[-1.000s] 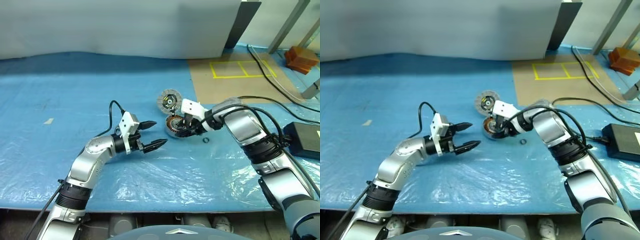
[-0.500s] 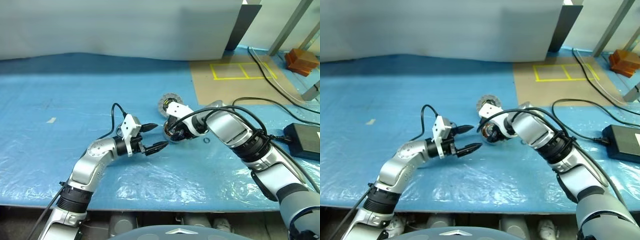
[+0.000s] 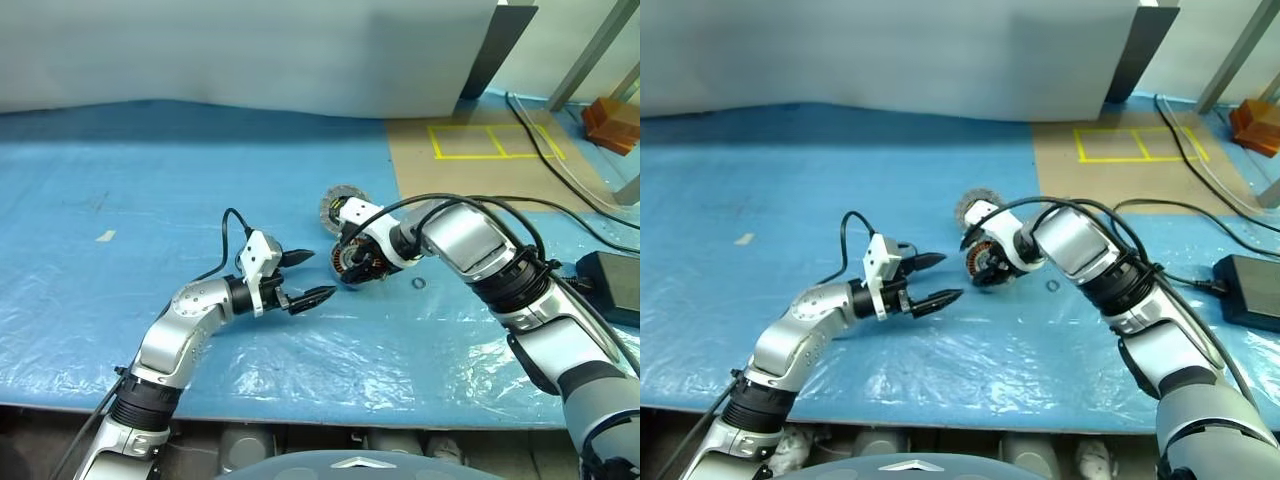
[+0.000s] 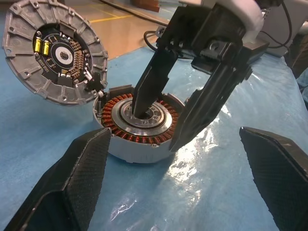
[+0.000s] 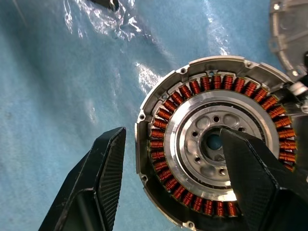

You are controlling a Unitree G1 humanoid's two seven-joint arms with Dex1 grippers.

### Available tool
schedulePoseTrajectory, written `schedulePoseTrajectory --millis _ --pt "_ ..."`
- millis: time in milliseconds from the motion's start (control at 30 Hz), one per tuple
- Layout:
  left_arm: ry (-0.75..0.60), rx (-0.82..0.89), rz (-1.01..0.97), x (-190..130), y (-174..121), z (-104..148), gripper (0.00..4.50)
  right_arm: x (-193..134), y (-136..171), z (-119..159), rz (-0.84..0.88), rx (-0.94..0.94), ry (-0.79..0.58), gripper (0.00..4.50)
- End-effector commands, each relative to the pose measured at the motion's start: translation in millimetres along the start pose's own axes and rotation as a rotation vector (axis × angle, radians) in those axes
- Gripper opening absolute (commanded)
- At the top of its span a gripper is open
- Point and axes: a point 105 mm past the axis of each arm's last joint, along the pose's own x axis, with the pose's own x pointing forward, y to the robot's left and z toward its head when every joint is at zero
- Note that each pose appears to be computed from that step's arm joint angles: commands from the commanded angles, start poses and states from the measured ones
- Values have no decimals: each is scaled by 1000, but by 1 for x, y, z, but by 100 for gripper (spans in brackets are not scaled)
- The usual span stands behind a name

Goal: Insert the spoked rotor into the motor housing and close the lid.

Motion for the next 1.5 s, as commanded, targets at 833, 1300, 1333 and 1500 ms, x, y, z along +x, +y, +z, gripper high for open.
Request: schedulePoseTrajectory --millis 833,1300,1333,1500 --pt "-16 94 -104 3 7 29 450 -42 6 -70 -413 74 -692 327" --pt "-4 94 -102 0 10 25 450 -16 -17 -127 -520 162 -575 327" --pt "-4 96 -100 0 10 25 450 -13 -17 -131 -520 168 -567 327" --pt "-1 95 -92 -1 10 25 450 -6 -27 -151 -565 202 -497 327"
